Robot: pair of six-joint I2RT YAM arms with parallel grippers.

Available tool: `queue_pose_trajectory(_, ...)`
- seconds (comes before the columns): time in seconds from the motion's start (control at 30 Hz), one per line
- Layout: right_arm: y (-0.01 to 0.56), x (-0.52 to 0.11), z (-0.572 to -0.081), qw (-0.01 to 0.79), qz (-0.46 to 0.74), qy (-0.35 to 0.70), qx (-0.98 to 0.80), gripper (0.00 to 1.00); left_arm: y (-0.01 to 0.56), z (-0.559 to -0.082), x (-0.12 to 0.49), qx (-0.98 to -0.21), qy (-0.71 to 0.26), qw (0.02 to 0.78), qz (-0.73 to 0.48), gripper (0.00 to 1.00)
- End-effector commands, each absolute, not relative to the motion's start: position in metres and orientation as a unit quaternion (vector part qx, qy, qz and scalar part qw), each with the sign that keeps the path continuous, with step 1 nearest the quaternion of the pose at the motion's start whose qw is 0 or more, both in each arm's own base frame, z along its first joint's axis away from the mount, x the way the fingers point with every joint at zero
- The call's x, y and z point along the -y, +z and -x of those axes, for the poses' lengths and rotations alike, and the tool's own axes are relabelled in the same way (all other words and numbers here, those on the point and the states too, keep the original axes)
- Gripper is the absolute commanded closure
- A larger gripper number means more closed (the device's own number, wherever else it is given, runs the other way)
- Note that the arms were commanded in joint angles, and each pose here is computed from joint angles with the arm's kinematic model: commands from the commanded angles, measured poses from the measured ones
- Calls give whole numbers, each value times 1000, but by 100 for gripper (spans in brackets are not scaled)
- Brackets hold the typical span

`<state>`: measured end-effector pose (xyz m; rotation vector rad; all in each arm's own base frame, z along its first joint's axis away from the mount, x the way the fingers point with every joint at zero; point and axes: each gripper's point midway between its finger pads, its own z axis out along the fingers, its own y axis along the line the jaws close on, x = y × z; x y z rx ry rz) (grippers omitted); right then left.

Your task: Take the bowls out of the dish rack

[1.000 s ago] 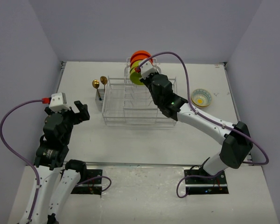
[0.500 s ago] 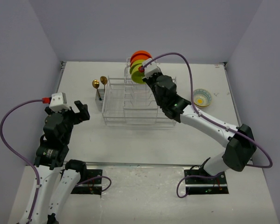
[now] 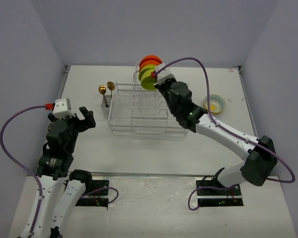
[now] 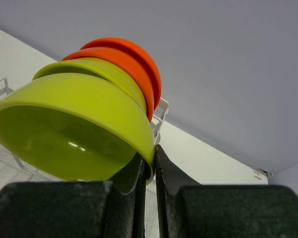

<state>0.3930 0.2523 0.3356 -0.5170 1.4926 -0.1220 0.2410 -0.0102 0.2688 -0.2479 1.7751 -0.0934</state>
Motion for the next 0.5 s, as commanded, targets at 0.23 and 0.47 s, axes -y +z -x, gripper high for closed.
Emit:
queue_pose_trajectory(0.23, 375, -255, -383, 737, 205, -7, -644, 100, 277, -245, 8, -762, -39, 636, 116, 0)
queue_pose_trajectory(0.47, 381, -248, -382, 738, 193, 2, -646, 100, 276, -246, 8, -763, -39, 635, 116, 0)
